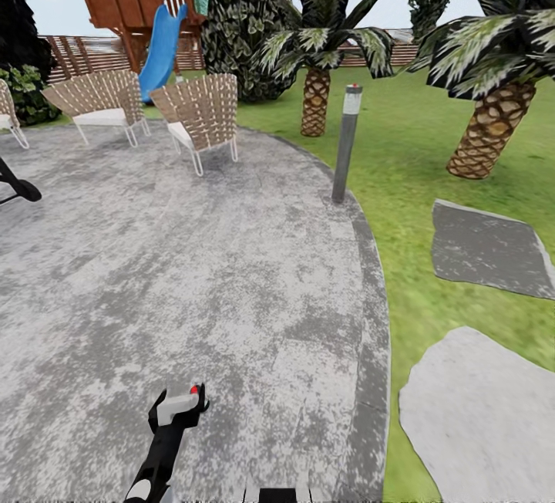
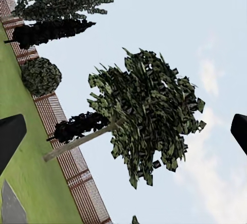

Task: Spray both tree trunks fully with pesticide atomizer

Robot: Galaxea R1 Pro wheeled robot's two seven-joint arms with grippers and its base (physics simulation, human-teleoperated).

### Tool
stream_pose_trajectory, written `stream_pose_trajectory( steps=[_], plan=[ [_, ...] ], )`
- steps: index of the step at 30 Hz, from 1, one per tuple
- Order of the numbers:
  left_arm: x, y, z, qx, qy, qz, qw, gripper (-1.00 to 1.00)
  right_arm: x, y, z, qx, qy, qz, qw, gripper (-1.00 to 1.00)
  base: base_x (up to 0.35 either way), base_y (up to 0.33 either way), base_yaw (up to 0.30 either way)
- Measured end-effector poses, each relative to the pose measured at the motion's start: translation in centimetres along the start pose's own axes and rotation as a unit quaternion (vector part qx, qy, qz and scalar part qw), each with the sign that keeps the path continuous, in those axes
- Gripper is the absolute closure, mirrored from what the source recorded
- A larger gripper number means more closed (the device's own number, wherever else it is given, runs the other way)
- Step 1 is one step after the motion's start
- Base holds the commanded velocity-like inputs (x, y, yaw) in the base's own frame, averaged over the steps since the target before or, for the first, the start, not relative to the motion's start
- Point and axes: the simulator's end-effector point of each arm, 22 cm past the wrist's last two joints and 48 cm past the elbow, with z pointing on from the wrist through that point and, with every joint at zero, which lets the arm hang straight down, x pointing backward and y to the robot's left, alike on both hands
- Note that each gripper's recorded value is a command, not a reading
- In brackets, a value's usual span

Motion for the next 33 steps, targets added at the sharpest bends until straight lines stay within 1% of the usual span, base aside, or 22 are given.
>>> stream_pose_trajectory(
  steps=[18,21,23,24,27,33],
  plan=[
    [3.9,0.6,-0.2,-0.005,0.034,0.003,0.9994,-1.00,-1.0,3.0,-0.3,-0.023,-0.009,-0.027,0.9993,-1.00,0.000,0.000,0.000],
    [3.9,0.7,-0.1,-0.006,0.029,0.003,0.9996,-1.00,-1.1,3.5,-0.3,-0.027,-0.011,-0.032,0.9991,-1.00,0.000,0.000,0.000],
    [3.7,0.8,-0.1,-0.006,0.019,0.004,0.9998,-1.00,-1.3,3.9,-0.3,-0.029,-0.012,-0.035,0.9989,-1.00,0.000,0.000,0.000],
    [3.3,0.8,0.0,-0.007,0.009,0.004,0.9999,-1.00,-1.3,4.1,-0.4,-0.031,-0.012,-0.036,0.9988,-1.00,0.000,0.000,0.000],
    [3.1,0.8,0.1,-0.007,-0.002,0.004,1.0000,-1.00,-1.4,4.6,-0.4,-0.035,-0.014,-0.041,0.9985,-1.00,0.000,0.000,0.000],
    [2.6,0.7,0.6,-0.006,-0.015,0.003,0.9999,-1.00,-1.7,5.6,-0.6,-0.043,-0.017,-0.050,0.9977,-1.00,0.000,0.000,0.000]
  ],
)
